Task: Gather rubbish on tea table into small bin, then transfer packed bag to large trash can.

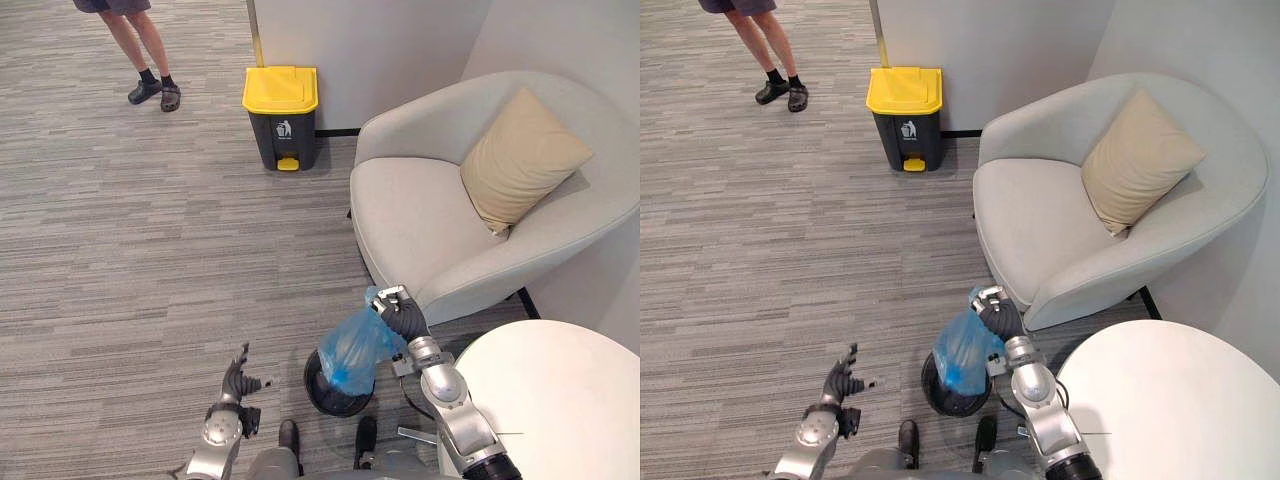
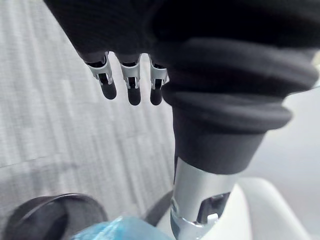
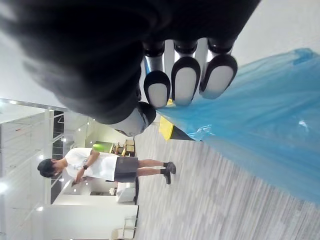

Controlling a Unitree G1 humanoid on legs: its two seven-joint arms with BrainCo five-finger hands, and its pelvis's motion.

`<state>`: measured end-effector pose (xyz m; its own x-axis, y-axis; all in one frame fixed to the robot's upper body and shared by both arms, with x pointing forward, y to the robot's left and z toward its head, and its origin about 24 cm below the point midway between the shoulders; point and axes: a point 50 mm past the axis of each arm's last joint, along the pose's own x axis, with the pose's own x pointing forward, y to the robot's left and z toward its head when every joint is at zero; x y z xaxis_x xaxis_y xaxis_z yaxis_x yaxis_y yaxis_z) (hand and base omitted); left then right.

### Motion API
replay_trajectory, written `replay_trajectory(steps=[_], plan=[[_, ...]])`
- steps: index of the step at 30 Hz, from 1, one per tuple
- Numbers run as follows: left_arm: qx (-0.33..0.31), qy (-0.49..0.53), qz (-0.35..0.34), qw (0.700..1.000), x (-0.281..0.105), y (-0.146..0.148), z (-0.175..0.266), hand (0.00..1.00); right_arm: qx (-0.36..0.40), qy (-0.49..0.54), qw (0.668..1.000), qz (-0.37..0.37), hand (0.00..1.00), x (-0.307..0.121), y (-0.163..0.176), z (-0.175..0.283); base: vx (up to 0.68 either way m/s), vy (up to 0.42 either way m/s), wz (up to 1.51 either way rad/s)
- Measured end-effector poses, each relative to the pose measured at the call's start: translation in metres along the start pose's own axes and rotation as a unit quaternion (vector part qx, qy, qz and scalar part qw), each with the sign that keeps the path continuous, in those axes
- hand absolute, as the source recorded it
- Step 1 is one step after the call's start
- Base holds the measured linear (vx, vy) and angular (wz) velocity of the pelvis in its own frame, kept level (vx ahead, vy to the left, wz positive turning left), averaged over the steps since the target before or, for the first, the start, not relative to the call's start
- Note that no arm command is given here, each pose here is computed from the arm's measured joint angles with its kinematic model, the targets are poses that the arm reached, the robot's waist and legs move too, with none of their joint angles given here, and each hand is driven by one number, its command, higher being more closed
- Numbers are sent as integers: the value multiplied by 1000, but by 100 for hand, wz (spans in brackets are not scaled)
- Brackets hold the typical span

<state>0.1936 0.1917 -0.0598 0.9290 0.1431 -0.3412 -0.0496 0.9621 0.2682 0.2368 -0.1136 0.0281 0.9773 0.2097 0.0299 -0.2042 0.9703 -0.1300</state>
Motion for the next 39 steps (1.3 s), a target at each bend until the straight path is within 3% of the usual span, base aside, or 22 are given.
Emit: replay_trajectory(steps=[7,19,28,39], plan=[[4,-97,-22,995,-2,-9,40,0,4,-23,999,31,100,8,-5,12,-6,9,0],[112,-209,-103,966,10,-41,90,0,45,-75,987,133,100,25,21,41,-17,9,-3],[154,-253,-135,945,13,-56,109,0,76,-100,976,176,100,27,32,56,0,0,0],[154,-244,-164,943,13,-63,106,0,132,-146,953,231,100,28,50,84,0,0,0]])
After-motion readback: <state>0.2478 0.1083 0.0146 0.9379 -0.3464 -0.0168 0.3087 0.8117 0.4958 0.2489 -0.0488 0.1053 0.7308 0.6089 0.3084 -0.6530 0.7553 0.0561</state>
